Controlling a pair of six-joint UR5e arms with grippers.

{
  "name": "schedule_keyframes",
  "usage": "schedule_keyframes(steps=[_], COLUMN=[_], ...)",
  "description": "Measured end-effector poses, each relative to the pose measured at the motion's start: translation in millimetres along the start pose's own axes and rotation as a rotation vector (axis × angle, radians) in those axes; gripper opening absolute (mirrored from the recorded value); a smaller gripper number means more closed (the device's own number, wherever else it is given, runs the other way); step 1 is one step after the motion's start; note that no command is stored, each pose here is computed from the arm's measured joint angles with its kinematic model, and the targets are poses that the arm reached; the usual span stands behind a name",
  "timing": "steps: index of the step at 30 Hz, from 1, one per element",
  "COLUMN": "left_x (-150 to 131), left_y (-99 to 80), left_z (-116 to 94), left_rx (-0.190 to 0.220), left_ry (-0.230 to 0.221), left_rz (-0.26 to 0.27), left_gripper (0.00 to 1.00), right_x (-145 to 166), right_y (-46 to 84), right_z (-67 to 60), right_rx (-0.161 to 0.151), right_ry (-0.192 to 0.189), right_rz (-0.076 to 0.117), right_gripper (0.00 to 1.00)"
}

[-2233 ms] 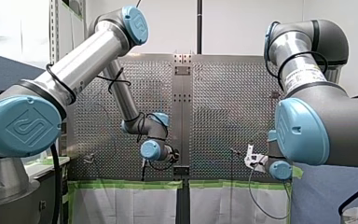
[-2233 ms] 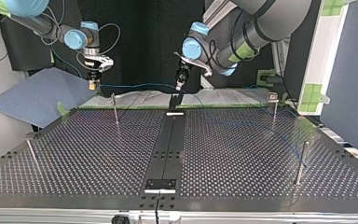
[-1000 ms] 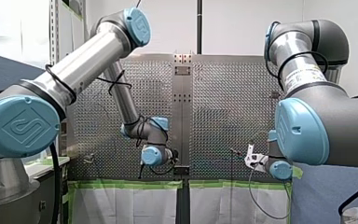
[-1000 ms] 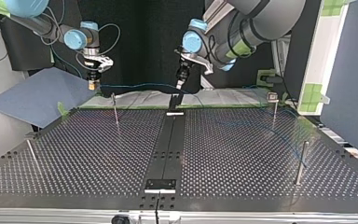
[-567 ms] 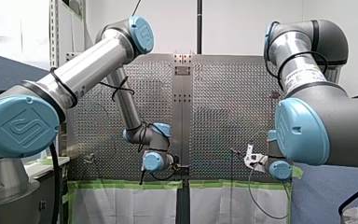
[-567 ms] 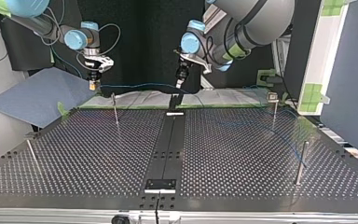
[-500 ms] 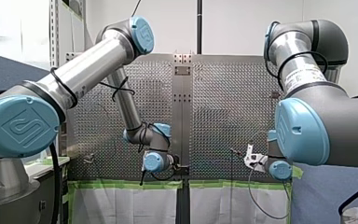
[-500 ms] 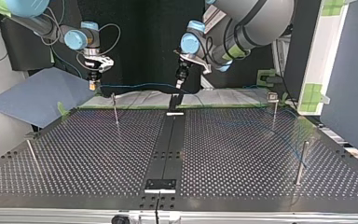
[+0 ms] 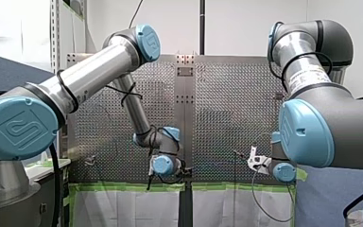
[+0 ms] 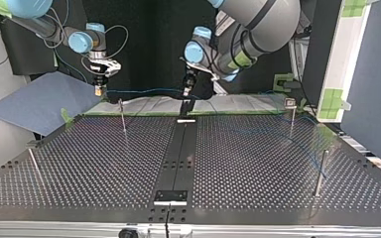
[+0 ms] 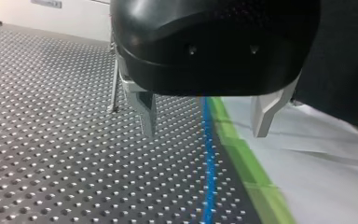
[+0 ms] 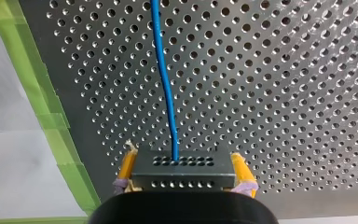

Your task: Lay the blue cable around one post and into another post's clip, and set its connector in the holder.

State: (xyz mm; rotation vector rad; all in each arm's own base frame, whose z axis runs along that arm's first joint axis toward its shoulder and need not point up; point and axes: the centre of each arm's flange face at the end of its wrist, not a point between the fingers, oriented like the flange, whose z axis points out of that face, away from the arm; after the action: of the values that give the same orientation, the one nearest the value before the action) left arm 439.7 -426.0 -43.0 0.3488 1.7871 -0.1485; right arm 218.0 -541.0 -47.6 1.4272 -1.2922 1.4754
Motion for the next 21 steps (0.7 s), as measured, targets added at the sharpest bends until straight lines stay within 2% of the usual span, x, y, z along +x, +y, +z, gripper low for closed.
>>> schedule_keyframes(steps=[7, 21], left_x=[-15, -16], left_y=[-2.0, 1.7], left_z=[15, 17], left_rx=[-0.007, -0.013], left_ry=[-0.033, -0.032], left_rz=[-0.023, -0.032], left_gripper=[1.00, 1.00], right_x=[0, 0], right_y=[0.0, 1.7], right_z=[-0.1, -0.1], right_rx=[0.000, -0.004], right_ry=[0.000, -0.002], right_rz=[-0.001, -0.002], right_gripper=[0.00, 0.00])
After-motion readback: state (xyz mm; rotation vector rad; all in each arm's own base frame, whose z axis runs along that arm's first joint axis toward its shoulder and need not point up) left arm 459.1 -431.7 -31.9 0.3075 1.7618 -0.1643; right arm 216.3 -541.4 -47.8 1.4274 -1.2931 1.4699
